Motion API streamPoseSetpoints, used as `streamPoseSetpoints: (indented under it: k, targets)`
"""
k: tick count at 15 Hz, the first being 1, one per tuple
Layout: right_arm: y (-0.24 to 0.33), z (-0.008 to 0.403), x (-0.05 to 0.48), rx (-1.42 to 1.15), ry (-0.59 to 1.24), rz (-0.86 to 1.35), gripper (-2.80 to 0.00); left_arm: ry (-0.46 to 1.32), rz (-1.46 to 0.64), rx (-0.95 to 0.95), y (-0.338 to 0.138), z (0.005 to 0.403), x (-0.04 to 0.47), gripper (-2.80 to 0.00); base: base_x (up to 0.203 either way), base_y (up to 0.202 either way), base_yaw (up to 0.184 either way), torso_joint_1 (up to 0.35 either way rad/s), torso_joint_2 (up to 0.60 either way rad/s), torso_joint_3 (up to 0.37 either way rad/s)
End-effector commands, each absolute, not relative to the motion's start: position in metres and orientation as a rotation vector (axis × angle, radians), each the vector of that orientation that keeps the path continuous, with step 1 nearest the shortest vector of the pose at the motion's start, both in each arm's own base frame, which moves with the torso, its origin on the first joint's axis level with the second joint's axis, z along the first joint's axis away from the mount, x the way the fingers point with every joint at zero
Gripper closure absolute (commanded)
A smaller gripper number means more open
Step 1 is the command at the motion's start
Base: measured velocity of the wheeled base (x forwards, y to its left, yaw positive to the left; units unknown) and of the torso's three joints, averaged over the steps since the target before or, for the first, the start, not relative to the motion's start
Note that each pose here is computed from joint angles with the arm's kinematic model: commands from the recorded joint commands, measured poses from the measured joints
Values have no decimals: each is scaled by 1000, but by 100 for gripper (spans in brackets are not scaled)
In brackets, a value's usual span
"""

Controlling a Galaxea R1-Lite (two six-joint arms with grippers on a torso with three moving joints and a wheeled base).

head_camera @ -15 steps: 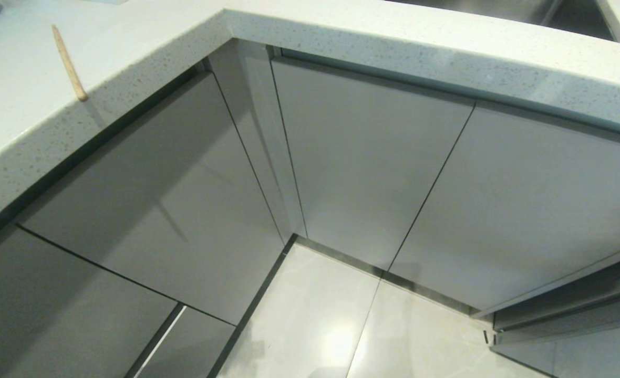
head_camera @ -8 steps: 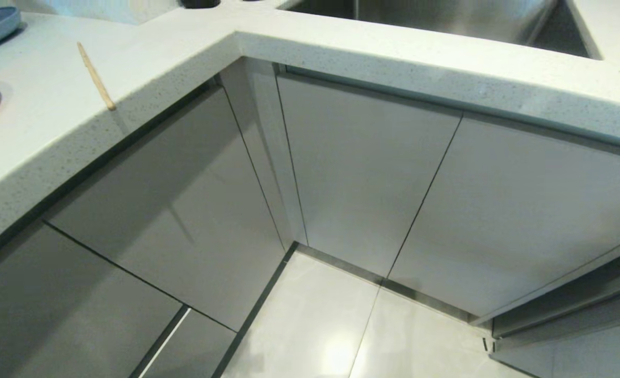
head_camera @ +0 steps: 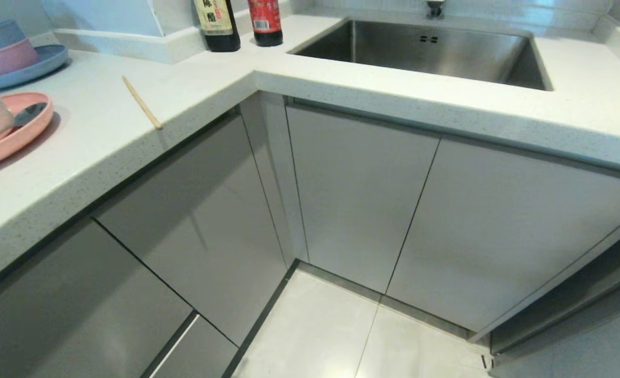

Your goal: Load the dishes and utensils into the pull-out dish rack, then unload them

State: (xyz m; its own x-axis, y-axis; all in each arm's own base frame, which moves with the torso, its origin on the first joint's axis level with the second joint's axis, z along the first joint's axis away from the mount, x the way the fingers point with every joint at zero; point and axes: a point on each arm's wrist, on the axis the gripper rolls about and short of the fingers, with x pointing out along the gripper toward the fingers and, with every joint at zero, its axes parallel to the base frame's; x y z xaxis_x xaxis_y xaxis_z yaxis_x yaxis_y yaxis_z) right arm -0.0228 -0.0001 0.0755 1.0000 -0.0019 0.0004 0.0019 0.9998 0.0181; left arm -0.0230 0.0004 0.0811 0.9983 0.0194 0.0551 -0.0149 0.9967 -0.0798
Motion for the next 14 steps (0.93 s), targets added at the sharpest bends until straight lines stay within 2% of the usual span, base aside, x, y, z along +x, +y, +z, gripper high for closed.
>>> streamPoseSetpoints:
  k: [1,14]
  targets:
    - [0,75,-23,18,2,-2,0,-33,19,-80,0,75,-21,0,0,0,0,4,-1,212]
    - [0,75,-23,18,2,-2,0,-34,17,-80,0,75,-21,0,0,0,0,4,1,202]
